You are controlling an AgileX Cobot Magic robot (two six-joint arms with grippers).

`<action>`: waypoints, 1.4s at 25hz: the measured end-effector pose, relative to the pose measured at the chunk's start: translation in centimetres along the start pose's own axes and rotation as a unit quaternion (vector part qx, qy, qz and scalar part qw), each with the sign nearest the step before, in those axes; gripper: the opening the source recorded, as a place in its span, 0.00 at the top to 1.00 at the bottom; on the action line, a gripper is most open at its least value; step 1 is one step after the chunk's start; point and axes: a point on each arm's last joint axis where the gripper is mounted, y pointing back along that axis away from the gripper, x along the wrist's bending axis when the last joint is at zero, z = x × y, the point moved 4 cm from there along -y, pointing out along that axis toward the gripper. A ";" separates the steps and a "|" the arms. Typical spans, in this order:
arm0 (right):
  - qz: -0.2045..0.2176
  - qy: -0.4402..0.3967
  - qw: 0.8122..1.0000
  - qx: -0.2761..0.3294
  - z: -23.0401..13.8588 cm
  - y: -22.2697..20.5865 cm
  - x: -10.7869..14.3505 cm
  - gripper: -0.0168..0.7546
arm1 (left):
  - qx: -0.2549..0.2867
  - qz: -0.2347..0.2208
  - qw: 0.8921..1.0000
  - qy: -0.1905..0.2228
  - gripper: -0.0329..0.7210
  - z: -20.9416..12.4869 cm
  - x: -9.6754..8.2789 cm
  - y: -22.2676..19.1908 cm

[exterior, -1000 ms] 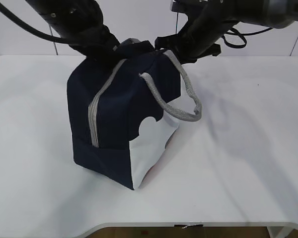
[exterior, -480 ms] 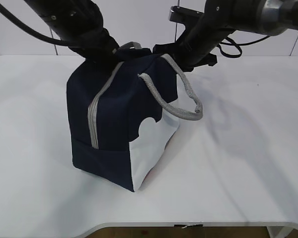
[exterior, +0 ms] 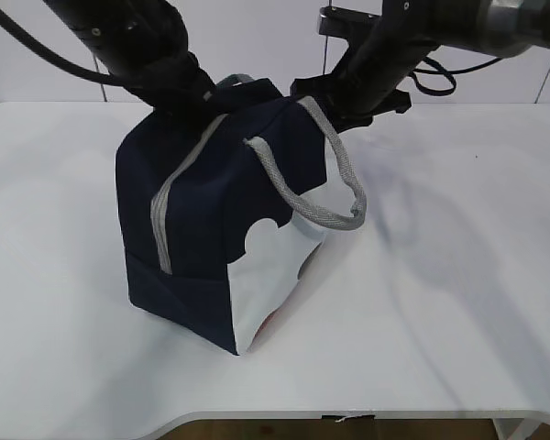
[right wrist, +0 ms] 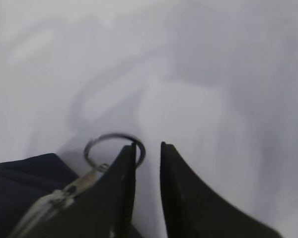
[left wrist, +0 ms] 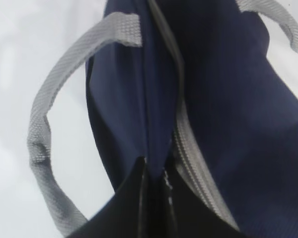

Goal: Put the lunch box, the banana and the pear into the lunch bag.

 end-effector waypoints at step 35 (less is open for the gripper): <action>0.005 0.086 0.996 0.001 2.8 18.2 2.3 0.45 | 0.009 0.010 0.990 0.140 0.45 1.1 1.0 8.1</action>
